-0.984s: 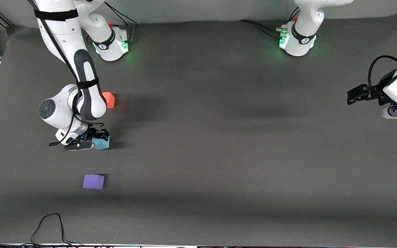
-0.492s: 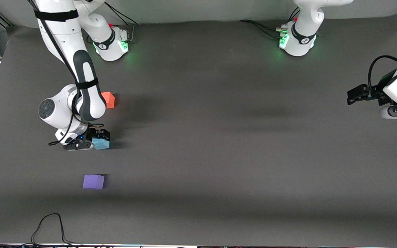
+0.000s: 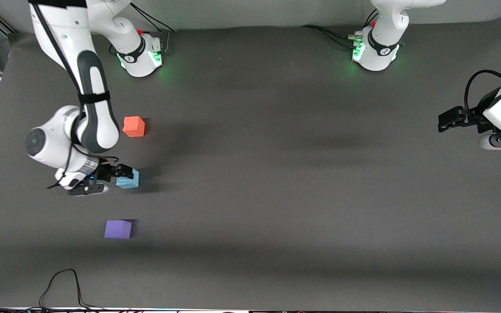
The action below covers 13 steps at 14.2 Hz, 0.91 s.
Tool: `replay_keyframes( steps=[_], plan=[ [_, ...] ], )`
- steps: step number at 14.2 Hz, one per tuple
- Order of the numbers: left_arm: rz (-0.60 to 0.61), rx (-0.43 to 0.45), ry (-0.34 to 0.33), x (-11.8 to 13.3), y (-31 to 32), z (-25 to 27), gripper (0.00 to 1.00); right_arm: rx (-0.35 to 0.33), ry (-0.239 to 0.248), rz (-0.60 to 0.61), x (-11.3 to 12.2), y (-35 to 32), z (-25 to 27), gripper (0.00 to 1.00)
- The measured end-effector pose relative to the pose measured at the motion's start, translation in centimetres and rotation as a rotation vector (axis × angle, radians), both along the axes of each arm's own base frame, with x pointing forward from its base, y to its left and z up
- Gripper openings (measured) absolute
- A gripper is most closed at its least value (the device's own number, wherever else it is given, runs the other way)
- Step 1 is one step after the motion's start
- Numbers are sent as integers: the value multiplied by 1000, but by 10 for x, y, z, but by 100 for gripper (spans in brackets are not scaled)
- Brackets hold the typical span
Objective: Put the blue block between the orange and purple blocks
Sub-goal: 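Open the right gripper and lift it away from the blue block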
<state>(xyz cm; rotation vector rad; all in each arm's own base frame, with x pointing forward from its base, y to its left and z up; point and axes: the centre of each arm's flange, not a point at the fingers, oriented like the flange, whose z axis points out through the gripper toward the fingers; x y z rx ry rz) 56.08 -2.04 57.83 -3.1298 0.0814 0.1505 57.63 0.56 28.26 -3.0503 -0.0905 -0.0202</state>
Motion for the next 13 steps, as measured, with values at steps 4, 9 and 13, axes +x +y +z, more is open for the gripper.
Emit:
replay_keyframes(
  steps=[4, 9, 13],
  plan=[
    [-1, 0, 0, 0, 0, 0, 100, 22, 12, 37, 14, 14, 96, 100],
    [-1, 0, 1, 0, 0, 0, 100, -1, 23, 80, 20, 38, 219, 100],
    [-2, 0, 1, 0, 0, 0, 100, -10, 30, 98, 17, 52, 272, 100]
  ],
)
